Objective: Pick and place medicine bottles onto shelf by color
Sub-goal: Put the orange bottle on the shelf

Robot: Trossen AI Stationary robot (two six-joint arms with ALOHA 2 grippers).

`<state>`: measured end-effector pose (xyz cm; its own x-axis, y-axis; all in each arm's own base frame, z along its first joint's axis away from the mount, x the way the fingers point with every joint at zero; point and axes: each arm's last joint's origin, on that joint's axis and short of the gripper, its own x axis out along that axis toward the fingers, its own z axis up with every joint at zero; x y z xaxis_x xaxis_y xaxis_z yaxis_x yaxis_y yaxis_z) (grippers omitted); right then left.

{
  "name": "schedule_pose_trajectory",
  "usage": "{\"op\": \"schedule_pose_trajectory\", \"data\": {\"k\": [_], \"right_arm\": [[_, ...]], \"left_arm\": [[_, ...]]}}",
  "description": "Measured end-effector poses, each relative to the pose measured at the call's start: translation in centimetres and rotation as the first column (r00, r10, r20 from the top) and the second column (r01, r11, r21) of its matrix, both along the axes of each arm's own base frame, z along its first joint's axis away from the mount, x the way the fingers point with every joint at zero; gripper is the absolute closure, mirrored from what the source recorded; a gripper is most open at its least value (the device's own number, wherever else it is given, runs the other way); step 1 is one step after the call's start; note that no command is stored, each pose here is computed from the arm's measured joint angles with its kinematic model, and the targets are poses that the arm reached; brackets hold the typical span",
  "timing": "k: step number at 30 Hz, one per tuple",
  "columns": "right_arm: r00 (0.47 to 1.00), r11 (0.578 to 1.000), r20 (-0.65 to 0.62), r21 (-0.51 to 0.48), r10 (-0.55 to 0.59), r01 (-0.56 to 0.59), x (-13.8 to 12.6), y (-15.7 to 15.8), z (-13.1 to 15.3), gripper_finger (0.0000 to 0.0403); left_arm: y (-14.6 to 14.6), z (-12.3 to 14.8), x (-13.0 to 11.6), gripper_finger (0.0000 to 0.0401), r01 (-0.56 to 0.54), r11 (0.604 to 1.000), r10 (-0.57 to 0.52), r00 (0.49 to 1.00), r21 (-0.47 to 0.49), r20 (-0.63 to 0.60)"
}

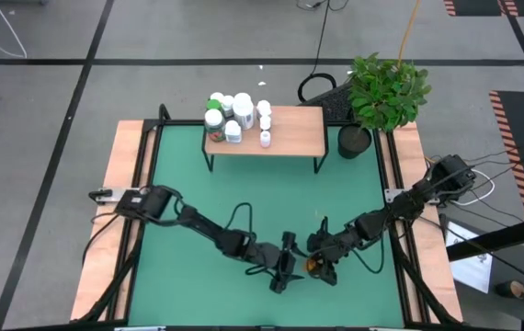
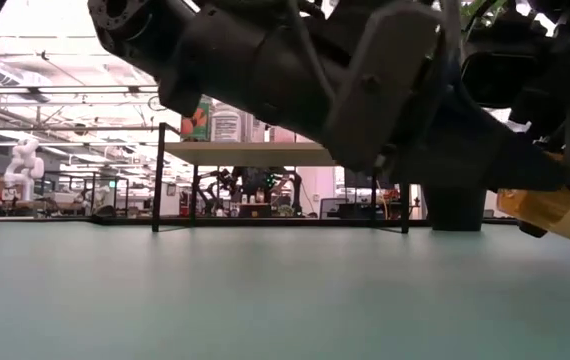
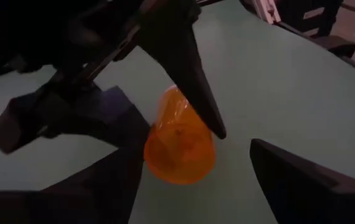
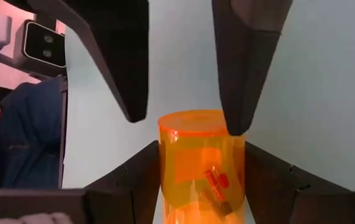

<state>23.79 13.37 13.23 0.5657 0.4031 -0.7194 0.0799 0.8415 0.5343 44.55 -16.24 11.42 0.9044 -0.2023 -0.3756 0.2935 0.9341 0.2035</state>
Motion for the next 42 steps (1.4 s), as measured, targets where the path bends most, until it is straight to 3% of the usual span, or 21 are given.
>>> {"op": "schedule_pose_trajectory", "data": {"k": [6,19,23,27,31,35,39,42], "right_arm": [[1.0,1.0,0.014,-0.006,0.016,-0.016,0.0,0.0,0.0,0.0215],[0.997,0.998,0.055,-0.013,0.055,-0.055,0.0,0.5,0.2,0.02],[0.995,0.997,0.073,-0.026,0.069,-0.068,-0.1,0.5,0.5,0.0169],[0.985,0.997,0.156,-0.054,0.068,-0.06,-1.1,0.8,2.7,0.0133],[0.954,0.977,0.298,-0.198,-0.01,0.072,-3.2,1.0,5.6,0.0116],[0.912,0.919,0.407,-0.334,-0.059,0.209,-5.8,1.4,7.2,0.0116],[0.835,0.899,0.543,-0.319,-0.086,0.3,-7.5,2.0,9.2,0.0119],[0.811,0.887,0.576,-0.317,-0.101,0.335,-8.1,2.1,9.7,0.0119]], "left_arm": [[-0.7,0.1,1.1,0.0128,0.051,0.992,-0.057,0.997,0.116,0.052],[-0.5,-0.3,1.6,0.0225,0.049,0.989,-0.049,0.999,0.139,-0.005],[-0.4,-0.2,1.6,0.0216,0.039,0.993,-0.038,0.999,0.115,-0.007],[-0.5,0.3,1.7,0.0198,0.013,0.998,-0.014,1.0,0.063,0.015],[-0.3,1.0,1.8,0.0213,-0.033,0.999,0.032,0.999,0.022,0.037],[-0.1,2.1,1.6,0.0228,-0.106,0.994,0.105,0.993,0.018,0.044],[-0.1,5.1,1.3,0.0213,-0.199,0.98,0.195,0.974,0.024,0.12],[-0.2,6.3,0.8,0.0202,-0.23,0.97,0.219,0.966,0.071,0.139]]}}
